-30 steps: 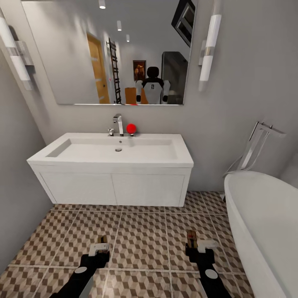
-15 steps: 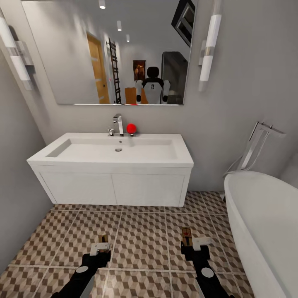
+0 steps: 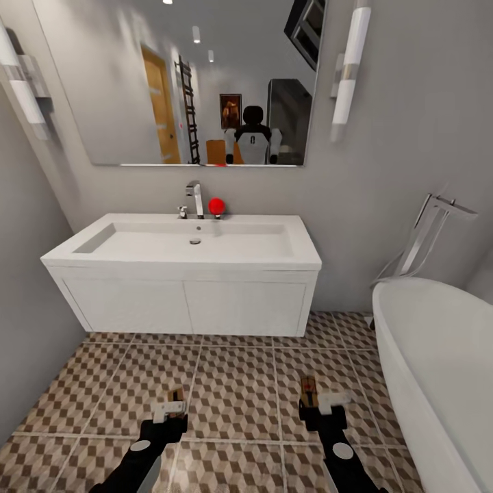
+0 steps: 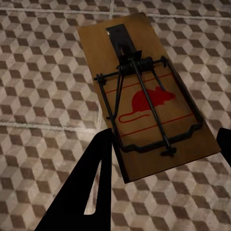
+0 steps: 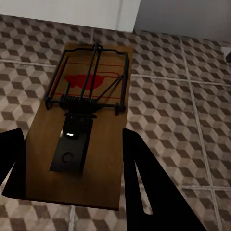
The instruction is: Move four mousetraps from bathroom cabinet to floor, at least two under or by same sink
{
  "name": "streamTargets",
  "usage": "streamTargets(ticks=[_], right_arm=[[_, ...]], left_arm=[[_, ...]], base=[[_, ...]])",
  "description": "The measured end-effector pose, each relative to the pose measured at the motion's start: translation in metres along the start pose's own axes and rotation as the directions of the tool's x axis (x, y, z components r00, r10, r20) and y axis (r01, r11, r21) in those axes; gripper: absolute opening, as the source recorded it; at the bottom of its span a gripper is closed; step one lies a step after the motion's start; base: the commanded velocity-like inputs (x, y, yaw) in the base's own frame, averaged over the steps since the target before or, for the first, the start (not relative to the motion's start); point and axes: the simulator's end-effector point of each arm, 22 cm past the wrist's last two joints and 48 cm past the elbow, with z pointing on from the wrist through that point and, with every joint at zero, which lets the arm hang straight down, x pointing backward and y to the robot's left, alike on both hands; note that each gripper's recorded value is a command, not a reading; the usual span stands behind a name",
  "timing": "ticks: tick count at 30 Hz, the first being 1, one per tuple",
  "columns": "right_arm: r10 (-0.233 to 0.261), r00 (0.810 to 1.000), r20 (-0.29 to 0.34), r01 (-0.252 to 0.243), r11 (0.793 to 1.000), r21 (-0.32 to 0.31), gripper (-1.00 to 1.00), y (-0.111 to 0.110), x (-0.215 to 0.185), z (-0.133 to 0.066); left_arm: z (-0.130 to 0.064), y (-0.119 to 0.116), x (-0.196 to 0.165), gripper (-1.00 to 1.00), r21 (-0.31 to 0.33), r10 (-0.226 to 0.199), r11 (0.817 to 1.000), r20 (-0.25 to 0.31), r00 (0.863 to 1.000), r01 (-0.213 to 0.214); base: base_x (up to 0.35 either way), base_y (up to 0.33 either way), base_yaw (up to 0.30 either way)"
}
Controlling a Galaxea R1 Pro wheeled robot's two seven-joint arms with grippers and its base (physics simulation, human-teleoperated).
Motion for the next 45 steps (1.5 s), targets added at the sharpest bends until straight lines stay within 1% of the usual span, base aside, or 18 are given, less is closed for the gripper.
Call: streamTargets(ticks=[2,5,10,13,45], right_arm=[[0.000,1.000,-0.003,0.000,1.000,0.000,-1.00,0.001,0.005,0.002],[-0.001,1.000,-0.008,0.001,1.000,-0.001,-1.00,0.002,0.011,0.006],[0.000,1.000,-0.016,0.000,1.000,-0.002,-1.00,0.004,0.023,0.012],[-0.001,1.000,-0.021,0.001,1.000,-0.005,-1.00,0.005,0.031,0.015],[-0.005,0.997,-0.072,0.005,1.000,-0.010,-1.00,0.017,0.110,0.052]], left_arm=[[0.003,-0.001,0.002,-1.00,0.001,0.000,1.000,0.001,1.000,0.000],[0.006,-0.004,-0.003,-1.00,0.006,-0.005,1.000,0.019,1.000,0.005],[0.009,-0.015,-0.030,-1.00,0.025,-0.014,1.000,0.089,0.996,0.012],[0.012,-0.014,-0.030,-1.00,0.025,-0.013,1.000,0.099,0.995,0.010],[0.066,-0.019,0.042,-1.00,0.028,-0.011,1.000,0.044,0.999,0.010]], base=[[0.000,0.000,0.000],[0.000,0.000,0.000],[0.000,0.000,0.000],[0.000,0.000,0.000],[0.000,0.000,0.000]])
